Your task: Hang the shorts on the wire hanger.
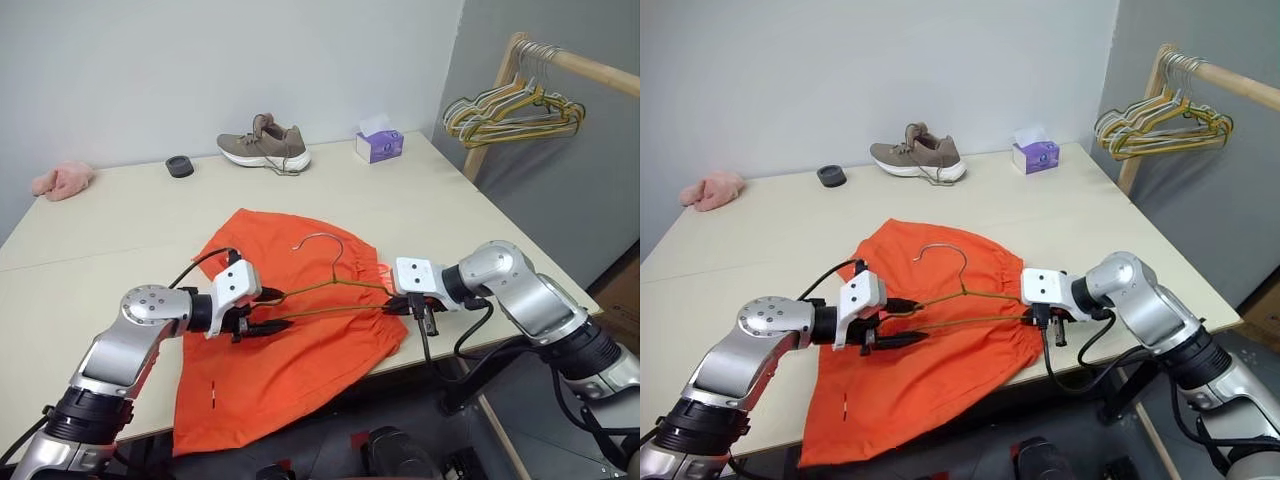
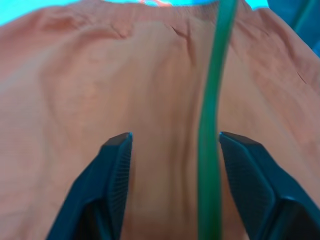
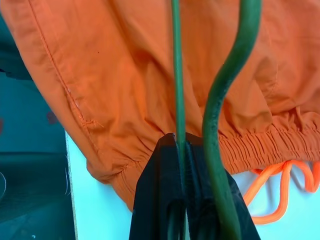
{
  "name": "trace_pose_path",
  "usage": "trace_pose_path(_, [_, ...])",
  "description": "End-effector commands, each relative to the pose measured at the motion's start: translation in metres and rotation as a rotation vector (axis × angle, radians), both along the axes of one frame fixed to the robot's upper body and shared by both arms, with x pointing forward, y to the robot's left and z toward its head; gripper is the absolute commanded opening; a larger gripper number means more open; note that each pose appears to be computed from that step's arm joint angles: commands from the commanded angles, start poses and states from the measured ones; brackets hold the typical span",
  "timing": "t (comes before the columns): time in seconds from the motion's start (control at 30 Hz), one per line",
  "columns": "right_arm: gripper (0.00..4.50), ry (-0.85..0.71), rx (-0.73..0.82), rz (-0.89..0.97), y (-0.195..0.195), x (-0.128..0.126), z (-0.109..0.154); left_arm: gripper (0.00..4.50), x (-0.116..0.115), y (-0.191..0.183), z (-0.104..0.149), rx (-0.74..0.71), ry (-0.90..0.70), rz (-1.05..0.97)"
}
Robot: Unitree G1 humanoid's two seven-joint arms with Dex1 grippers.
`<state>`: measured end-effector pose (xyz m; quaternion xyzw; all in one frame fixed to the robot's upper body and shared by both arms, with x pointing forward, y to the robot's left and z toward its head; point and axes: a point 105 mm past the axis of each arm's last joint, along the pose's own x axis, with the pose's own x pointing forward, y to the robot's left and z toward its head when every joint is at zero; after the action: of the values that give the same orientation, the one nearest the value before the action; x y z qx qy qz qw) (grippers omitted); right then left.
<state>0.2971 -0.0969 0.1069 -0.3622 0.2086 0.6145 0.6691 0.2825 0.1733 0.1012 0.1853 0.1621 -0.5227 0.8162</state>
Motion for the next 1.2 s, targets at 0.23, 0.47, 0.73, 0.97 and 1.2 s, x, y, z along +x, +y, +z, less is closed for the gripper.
trace_pose_path(0.23, [0.0,0.009,0.064,-0.265,-0.054,0.009,0.016,2.79,0.026,0.043,0.034,-0.231,-0.092,0.343])
trace_pose_path(0.47, [0.0,0.19,0.164,-0.583,-0.101,-0.017,-0.003,2.79,-0.003,0.038,0.003,-0.231,-0.014,0.296])
trace_pose_path(0.73, [0.0,0.316,0.271,-0.879,-0.136,-0.031,-0.007,2.79,-0.028,0.014,0.0,-0.222,-0.03,0.142])
trace_pose_path(0.97, [0.0,0.411,0.274,-0.933,-0.132,-0.039,-0.02,2.79,-0.02,0.005,0.007,-0.231,-0.067,0.129])
trace_pose_path(1.2, [0.0,0.531,0.298,-0.925,-0.113,-0.04,-0.022,2.79,-0.018,0.001,0.013,-0.244,-0.069,0.118])
